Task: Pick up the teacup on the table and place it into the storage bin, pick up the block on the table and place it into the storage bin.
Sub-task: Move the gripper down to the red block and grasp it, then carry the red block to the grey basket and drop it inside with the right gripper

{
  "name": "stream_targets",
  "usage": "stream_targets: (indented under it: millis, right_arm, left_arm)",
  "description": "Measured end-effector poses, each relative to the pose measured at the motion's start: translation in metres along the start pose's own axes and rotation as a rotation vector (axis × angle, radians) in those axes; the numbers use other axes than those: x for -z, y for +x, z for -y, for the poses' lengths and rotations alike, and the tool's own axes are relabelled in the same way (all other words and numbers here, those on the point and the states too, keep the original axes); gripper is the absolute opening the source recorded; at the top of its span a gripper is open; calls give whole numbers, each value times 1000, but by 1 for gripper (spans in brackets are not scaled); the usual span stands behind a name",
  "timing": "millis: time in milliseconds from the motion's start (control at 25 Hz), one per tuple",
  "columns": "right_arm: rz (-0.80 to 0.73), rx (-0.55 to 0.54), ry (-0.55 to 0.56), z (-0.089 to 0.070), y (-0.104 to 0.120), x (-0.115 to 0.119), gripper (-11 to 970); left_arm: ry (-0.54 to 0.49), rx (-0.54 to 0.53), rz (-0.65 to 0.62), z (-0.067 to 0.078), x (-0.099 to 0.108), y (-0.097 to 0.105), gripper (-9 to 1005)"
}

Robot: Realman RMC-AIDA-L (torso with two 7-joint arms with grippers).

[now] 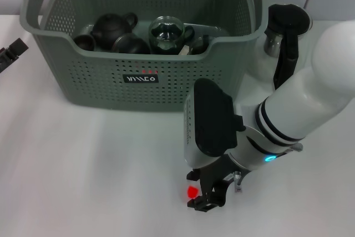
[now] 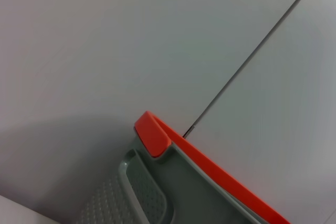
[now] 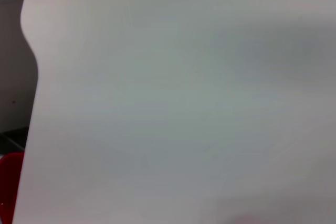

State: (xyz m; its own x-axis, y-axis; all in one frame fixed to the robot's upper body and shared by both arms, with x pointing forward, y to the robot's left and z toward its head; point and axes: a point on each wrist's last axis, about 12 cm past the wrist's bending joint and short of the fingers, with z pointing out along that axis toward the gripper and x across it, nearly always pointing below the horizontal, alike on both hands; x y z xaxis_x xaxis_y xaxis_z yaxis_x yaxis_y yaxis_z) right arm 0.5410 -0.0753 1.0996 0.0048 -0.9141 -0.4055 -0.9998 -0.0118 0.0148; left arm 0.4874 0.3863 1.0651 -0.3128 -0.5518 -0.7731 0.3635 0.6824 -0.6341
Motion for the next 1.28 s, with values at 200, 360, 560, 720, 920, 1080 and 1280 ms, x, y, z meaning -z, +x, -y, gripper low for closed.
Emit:
stream_targets:
  millis: [200,360,560,720,920,1080,1280]
  right_arm:
    - [2,-22,4,1,-1,0,544]
    - [2,-29,2,1,-2,-1,543]
    - [-2,-29,-4,0,-2,-1,541]
    - [-5,-29,-8,0,-1,-1,514]
    - [-11,-28,-14,-1,-1,-1,383]
    - [-11,-29,-15,-1,-1,-1,242]
    - [-15,-29,-20,-1,-1,-1,108]
  left_arm:
    - [1,0,0,0,0,0,920]
    - [2,-1,0,0,-1,0,920]
    - [0,-1,0,0,-1,0,920]
    - [-3,0,0,0,0,0,920]
    - [-3,0,0,0,0,0,921]
    - [-1,6,-1,0,-1,1,921]
    - [-1,6,-1,0,-1,1,921]
